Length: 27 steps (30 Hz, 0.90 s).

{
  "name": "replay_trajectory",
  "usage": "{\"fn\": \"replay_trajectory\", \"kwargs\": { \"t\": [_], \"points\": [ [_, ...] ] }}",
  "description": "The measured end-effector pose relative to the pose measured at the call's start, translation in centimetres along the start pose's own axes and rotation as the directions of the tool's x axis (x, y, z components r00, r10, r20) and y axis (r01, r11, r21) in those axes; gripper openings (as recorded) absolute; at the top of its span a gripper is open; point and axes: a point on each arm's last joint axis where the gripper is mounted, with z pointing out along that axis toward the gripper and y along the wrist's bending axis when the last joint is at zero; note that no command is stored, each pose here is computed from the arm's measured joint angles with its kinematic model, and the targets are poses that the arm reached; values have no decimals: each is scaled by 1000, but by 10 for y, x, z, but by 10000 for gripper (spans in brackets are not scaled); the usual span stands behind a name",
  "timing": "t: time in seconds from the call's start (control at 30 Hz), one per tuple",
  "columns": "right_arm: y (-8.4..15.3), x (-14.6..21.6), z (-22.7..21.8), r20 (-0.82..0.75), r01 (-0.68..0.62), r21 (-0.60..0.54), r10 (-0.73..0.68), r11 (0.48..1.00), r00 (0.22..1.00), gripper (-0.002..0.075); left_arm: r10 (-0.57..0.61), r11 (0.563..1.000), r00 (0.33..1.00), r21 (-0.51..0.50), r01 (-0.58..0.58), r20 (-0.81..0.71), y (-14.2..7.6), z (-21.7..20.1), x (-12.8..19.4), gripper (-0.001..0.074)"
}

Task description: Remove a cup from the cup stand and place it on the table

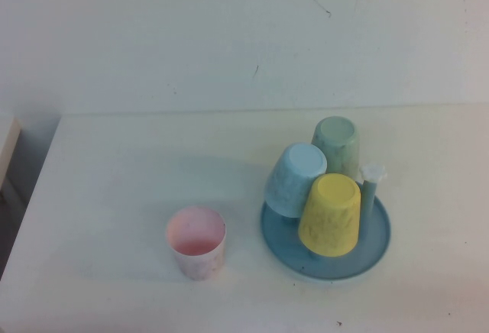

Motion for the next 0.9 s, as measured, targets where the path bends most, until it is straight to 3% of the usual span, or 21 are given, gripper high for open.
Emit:
{"fn": "replay_trajectory", "kwargs": {
  "t": [0.23,0.33,0.47,0.67,0.9],
  "points": [
    [0,0,0,0,2,1,-2,1000,1000,-1,26,999,999,-31,-25,20,4,4,8,-2],
    [0,0,0,0,2,1,-2,1000,1000,-1,31,995,992,-99,-19,125,12,6,13,-1],
    [0,0,0,0,0,1,0,1000,1000,-1,-19,969,940,-225,101,342,25,-1,13,-2],
    [0,0,0,0,0,1,0,1000,1000,-1,11,868,854,-429,251,520,36,-22,14,-2],
    [0,0,0,0,0,1,0,1000,1000,-1,-44,694,858,-603,395,512,48,-29,26,-2]
  ]
}}
